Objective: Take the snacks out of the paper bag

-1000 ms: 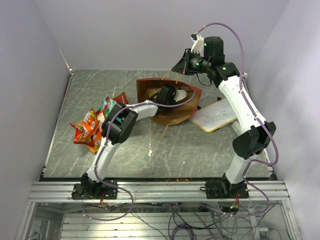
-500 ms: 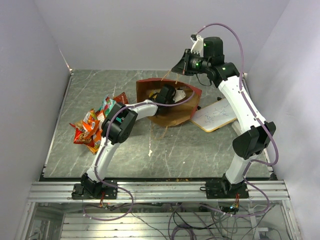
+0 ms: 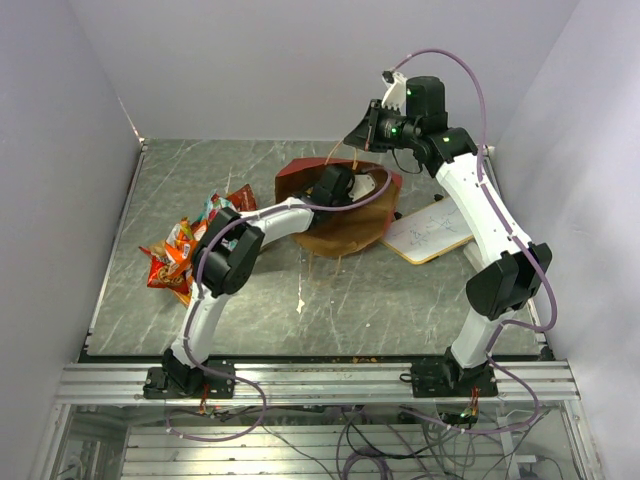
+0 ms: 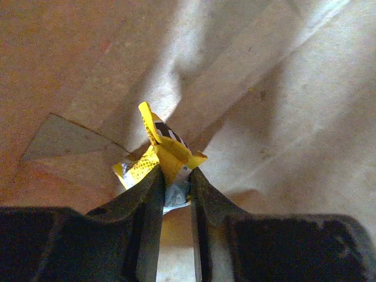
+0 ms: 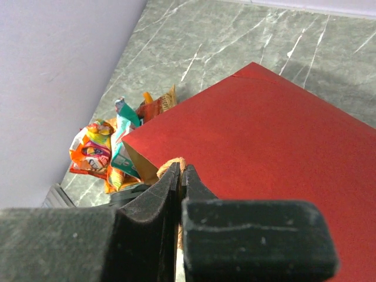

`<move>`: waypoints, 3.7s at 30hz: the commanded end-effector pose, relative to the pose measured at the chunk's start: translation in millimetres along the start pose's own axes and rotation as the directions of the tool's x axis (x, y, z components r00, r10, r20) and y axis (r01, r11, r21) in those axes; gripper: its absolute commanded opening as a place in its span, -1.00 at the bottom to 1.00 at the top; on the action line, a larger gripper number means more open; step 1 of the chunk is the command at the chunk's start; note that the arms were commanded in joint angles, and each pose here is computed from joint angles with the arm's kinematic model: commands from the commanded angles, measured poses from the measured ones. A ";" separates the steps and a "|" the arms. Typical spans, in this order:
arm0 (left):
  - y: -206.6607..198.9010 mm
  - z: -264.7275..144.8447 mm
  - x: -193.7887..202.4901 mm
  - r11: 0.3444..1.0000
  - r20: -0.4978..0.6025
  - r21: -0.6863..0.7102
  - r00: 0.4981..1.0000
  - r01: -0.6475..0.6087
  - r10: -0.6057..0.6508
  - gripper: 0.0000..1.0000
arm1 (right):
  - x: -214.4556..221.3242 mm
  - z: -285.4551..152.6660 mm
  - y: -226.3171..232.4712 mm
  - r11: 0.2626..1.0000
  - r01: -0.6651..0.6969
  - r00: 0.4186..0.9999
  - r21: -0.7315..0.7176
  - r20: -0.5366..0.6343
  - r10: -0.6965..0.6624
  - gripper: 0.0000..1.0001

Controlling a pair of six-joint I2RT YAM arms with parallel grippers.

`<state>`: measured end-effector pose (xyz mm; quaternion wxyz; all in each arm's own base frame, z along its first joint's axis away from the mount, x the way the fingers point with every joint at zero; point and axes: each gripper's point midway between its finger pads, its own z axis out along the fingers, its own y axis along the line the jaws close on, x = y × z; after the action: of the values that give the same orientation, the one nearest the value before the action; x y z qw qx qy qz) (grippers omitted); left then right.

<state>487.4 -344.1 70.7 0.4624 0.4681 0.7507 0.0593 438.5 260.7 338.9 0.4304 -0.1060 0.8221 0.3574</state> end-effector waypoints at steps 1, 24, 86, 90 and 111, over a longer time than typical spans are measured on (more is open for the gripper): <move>12.5 -34.5 -31.9 0.998 0.073 -0.011 0.995 0.065 -0.064 -0.37 | -13.4 -10.5 9.5 1.000 0.023 0.998 -0.010 0.059 -0.023 -1.00; -13.0 -182.0 -105.5 0.867 0.226 0.360 0.869 0.345 -0.440 -0.57 | -28.1 -0.9 -6.4 0.999 0.032 0.991 0.037 0.128 -0.037 -1.00; 159.1 -242.2 220.6 -0.242 0.018 -0.655 -0.305 0.716 -0.952 -0.53 | -16.2 -0.8 -21.4 0.996 0.056 0.994 0.068 0.095 -0.062 -1.00; 159.2 -243.8 218.0 -0.236 0.008 -0.651 -0.304 0.722 -0.952 -0.26 | -15.0 -0.4 -23.1 0.996 0.055 0.994 0.072 0.093 -0.062 -1.00; 209.3 -261.2 134.0 -0.249 0.074 -0.362 -0.238 0.898 -0.968 0.64 | -12.2 -2.6 -14.7 0.999 -0.017 0.996 0.034 0.091 0.014 -1.00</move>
<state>396.5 -20.2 196.1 0.2393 -0.4035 0.8784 -0.0911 455.3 248.5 328.9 0.4620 -0.0893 0.8161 0.3355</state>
